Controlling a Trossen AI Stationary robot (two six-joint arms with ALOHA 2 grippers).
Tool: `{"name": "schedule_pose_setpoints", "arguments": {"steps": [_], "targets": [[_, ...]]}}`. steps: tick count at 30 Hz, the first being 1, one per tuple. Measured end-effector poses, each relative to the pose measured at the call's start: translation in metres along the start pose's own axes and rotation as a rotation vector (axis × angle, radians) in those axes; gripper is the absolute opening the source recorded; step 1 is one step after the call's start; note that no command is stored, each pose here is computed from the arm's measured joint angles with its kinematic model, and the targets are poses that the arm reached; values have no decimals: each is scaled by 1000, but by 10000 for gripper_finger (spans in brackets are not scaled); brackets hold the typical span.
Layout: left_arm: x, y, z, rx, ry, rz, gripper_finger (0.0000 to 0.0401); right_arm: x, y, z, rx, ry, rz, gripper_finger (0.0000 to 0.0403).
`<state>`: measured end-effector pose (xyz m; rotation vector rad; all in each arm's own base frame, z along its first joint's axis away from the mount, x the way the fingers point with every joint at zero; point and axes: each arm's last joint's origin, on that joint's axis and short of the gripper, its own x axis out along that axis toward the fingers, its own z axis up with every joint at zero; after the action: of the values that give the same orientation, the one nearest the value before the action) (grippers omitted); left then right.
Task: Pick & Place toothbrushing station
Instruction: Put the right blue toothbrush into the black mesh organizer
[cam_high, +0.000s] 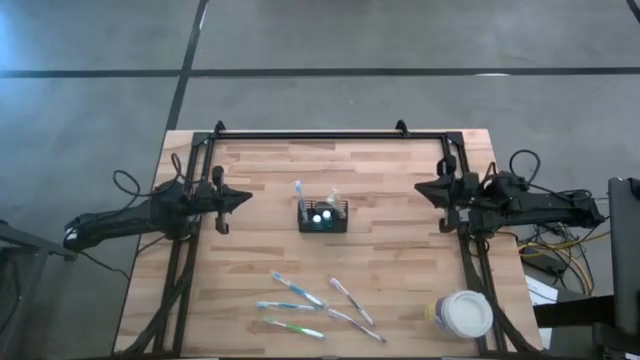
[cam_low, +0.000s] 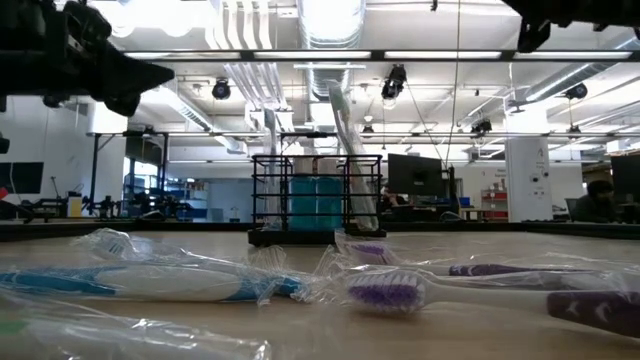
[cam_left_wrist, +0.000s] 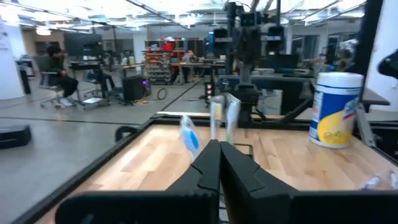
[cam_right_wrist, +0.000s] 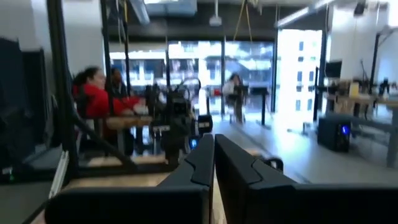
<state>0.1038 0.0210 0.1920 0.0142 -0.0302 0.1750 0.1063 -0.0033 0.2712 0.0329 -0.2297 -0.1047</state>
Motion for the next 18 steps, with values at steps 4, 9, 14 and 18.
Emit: {"name": "schedule_pose_setpoints", "arguments": {"steps": [4,9,14,18], "targets": [[3,1,20,13,38,42,3,-7,-1,-13,2,-24,0,8],[17,0,53,14,144,17,3,-15,-2,-27,9,-51,0,8],[44,-3,74,33,408,-23,6,-18,-3,-32,35,-53,-1,8],[71,-16,85,53,602,-96,19,-19,-3,-32,60,-54,0,8]]}}
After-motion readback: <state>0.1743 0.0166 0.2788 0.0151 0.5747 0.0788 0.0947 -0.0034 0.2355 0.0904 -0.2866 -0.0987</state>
